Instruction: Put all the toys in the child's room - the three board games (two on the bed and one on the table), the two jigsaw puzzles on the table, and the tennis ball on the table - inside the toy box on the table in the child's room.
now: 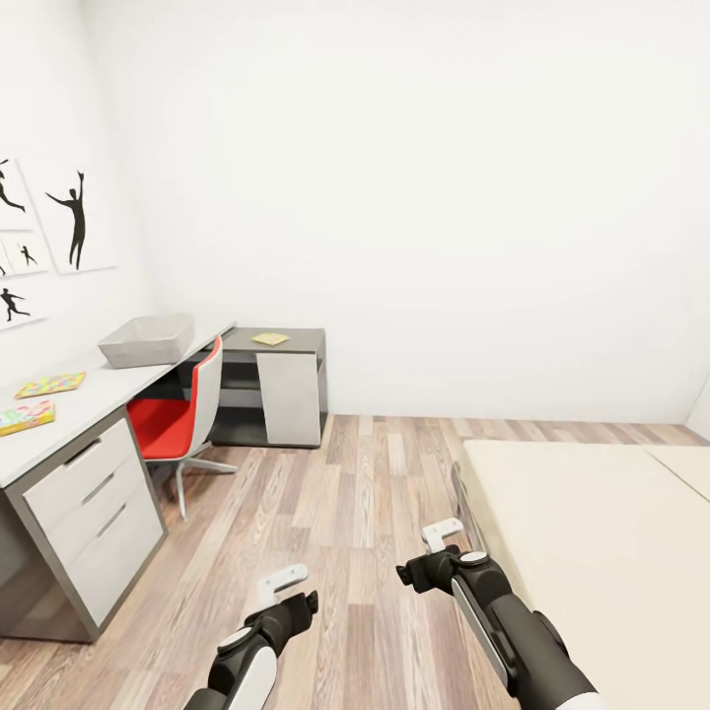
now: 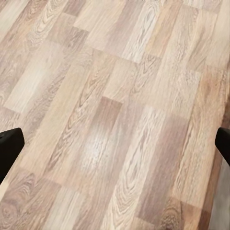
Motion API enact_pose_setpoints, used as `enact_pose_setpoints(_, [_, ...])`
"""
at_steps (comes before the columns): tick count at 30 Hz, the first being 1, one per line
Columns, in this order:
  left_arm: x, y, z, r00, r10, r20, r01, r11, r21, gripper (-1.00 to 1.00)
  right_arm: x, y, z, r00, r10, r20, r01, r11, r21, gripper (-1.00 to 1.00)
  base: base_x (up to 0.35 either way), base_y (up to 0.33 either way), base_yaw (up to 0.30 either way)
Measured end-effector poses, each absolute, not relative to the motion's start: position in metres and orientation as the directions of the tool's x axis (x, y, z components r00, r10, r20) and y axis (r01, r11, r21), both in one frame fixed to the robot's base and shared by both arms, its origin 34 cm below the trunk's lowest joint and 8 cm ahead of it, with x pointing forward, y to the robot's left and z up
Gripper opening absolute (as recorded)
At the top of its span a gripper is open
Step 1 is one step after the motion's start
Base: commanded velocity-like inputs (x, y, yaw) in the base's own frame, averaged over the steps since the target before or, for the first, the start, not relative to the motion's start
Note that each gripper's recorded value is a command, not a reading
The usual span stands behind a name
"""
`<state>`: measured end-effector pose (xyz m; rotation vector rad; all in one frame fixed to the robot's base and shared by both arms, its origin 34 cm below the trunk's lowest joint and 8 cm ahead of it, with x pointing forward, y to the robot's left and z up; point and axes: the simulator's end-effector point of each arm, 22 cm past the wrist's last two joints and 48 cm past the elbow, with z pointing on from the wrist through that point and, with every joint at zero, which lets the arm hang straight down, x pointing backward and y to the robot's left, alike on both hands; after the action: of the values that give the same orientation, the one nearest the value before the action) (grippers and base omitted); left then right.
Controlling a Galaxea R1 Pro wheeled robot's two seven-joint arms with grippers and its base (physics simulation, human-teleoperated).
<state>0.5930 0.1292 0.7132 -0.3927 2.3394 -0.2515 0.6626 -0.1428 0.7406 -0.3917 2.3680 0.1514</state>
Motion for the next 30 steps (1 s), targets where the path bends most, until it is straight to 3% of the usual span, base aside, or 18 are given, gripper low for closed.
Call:
enact_pose_setpoints(12, [0.5917,0.1292,0.7106,-0.685,-0.349,-0.640,-0.207,0.935,-0.288,1.00,0.6625,-0.1430,0.7402,-0.695,-0.237,-0.679,-0.321,0.947,-0.002,1.00,0.021,-0.007,0.000])
enact_pose_setpoints(30, [0.5918,0.1293,0.7103,-0.685,-0.348,-0.640,-0.207,0.935,-0.287,1.00,0.6625,-0.1429,0.7403,-0.695,-0.236,-0.679,-0.321,0.947,0.000,1.00,0.003,-0.150,-0.004])
